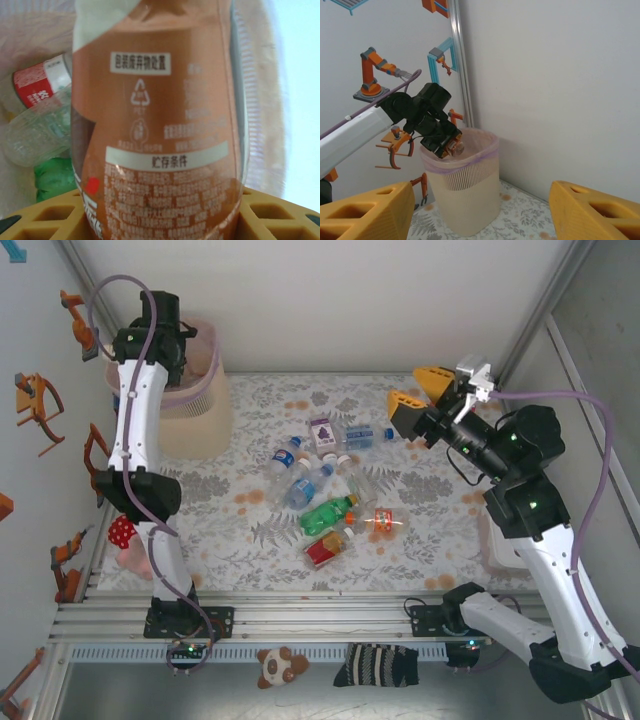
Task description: Put the plastic bottles in the bin
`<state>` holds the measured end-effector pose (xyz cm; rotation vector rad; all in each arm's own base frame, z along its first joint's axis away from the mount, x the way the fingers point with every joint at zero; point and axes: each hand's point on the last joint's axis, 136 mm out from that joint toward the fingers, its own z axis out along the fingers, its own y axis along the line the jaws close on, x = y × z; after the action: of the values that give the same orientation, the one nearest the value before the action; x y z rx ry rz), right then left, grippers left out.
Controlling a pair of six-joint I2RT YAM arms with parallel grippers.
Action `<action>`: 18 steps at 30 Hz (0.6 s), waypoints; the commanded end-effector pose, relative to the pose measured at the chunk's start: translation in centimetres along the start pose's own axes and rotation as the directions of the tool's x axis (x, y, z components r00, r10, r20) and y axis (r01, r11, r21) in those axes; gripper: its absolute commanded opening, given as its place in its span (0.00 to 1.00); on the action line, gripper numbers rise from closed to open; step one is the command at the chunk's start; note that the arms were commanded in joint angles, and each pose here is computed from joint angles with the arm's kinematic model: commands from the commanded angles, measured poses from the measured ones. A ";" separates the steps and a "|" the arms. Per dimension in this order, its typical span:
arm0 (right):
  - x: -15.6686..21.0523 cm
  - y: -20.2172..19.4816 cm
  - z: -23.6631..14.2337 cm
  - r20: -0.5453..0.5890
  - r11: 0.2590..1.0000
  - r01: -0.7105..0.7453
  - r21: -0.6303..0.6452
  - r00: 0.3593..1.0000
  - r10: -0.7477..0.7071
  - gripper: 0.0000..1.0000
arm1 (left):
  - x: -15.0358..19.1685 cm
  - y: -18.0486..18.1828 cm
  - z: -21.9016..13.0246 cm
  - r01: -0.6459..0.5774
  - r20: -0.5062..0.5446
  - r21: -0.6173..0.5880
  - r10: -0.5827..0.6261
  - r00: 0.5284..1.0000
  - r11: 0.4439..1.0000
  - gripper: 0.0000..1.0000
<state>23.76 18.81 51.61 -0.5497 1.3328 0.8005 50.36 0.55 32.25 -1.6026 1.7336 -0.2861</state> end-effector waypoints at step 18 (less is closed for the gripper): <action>1.0 -0.4 0.1 -0.034 0.998 0.053 0.020 0.998 -0.053 0.71 | 1.5 3.7 5.0 0.142 -0.059 -0.185 -0.155 0.986 0.972 0.52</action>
<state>24.04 18.85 50.82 -0.5825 1.3470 0.7541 51.51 1.51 26.67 -1.8292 1.7210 -0.2840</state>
